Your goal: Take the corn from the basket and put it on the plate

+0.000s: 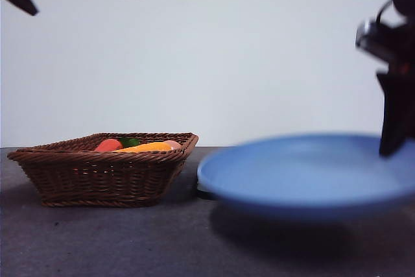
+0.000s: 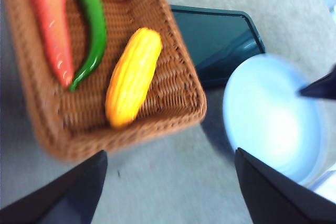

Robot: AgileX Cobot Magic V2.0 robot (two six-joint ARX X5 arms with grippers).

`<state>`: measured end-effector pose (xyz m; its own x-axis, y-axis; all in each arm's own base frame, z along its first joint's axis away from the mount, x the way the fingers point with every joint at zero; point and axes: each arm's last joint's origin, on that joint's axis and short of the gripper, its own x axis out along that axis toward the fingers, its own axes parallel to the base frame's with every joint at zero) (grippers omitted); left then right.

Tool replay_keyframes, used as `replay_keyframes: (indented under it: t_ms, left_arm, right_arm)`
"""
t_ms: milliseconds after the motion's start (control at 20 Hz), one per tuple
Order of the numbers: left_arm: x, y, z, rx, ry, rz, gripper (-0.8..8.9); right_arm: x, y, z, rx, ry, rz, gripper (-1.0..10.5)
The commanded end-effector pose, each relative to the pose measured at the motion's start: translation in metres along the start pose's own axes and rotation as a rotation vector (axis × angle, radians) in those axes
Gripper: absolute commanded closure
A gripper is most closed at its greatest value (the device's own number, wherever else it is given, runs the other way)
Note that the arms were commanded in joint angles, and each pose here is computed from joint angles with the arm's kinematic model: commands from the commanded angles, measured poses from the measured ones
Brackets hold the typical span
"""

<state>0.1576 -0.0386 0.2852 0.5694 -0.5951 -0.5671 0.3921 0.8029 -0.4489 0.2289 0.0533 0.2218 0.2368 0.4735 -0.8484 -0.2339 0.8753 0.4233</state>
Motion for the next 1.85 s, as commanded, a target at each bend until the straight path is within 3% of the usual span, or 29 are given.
replay_keyframes:
  t_ms: [50,450,800,1250,1550,1850]
  left_arm:
    - [0.018,-0.005,0.02,0.083,0.014,0.009,4.22]
    - [0.119,-0.02,0.066,0.359,0.2,0.182,4.22]
    - [0.188,-0.015,0.068,0.439,0.344,0.227,4.22]
    - [0.223,-0.001,0.048,0.429,0.465,0.234,4.33]
    - [0.225,-0.007,0.044,0.439,0.48,0.224,6.36]
    - [0.212,-0.012,0.062,0.399,0.503,0.245,6.51]
  right_arm:
    - [-0.022,0.012,0.008,-0.048,-0.056,0.011,9.4]
    - [-0.068,0.03,0.007,-0.097,-0.17,0.011,9.4]
    - [-0.082,0.026,0.001,-0.083,-0.213,-0.007,9.4]
    - [-0.083,0.025,0.002,-0.101,-0.226,-0.011,9.4]
    - [-0.085,0.023,0.003,-0.101,-0.246,-0.017,9.4]
    - [-0.085,0.021,0.004,-0.095,-0.251,-0.02,9.4]
